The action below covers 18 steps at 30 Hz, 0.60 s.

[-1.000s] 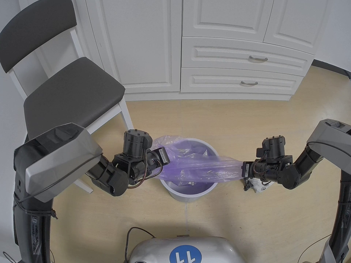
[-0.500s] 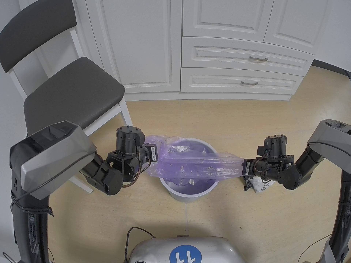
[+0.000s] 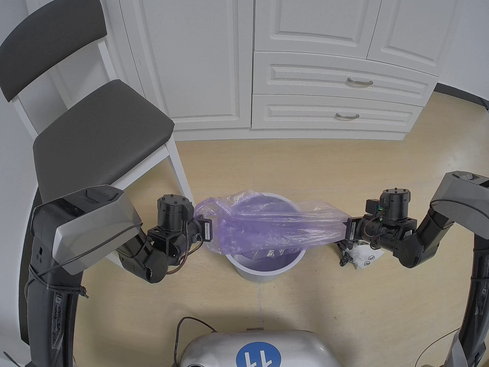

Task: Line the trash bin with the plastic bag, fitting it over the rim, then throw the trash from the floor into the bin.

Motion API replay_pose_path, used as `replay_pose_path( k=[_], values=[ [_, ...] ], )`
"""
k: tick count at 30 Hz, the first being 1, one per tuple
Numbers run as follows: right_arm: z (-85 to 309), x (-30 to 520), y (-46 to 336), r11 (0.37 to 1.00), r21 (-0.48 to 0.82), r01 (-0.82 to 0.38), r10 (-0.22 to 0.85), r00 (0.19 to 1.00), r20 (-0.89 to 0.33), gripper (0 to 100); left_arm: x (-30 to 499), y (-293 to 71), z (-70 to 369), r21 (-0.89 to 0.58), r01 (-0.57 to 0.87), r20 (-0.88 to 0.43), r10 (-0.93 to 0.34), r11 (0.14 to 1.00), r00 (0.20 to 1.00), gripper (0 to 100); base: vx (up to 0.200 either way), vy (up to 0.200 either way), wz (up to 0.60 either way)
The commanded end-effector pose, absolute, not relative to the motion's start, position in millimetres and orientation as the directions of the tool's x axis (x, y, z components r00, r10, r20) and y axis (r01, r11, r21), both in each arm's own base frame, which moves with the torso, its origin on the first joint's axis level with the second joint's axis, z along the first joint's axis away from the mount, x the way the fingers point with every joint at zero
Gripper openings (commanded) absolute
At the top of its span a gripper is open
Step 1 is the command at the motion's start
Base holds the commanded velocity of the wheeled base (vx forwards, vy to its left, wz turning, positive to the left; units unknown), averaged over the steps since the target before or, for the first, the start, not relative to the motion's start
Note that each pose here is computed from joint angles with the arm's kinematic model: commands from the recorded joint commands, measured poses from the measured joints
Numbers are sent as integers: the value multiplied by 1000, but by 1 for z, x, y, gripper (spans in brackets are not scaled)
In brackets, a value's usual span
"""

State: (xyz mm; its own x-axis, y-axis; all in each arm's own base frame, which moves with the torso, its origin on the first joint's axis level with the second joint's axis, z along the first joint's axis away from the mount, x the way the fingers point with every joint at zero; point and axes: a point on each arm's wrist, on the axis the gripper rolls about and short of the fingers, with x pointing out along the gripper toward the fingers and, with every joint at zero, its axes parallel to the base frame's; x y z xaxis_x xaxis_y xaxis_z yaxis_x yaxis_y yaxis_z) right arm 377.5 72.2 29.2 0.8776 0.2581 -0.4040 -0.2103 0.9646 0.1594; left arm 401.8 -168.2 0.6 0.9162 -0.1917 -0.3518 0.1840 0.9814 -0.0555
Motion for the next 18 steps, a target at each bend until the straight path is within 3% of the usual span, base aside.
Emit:
replay_pose_path(
  k=[1, 7, 13, 18],
  values=[
    [8, 374, 59, 965, 152, -213, 259, 858, -443, 0, 406, -154, -2, -70, 177, -367, -190, 982, 911, 0, 0, 0, 0],
    [18, 369, 64, 962, 155, -226, 273, 842, -465, 0, 399, -151, 13, -94, 206, -368, -227, 974, 902, 0, 0, 0, 0],
    [54, 359, 72, 958, 168, -230, 285, 800, -528, 0, 384, -146, 44, -131, 232, -396, -265, 964, 879, 0, 0, 0, 0],
    [78, 357, 86, 945, 262, -196, 311, 785, -536, 0, 379, -149, 63, -216, 230, -415, -302, 949, 858, 0, 0, 0, 0]
  ],
)
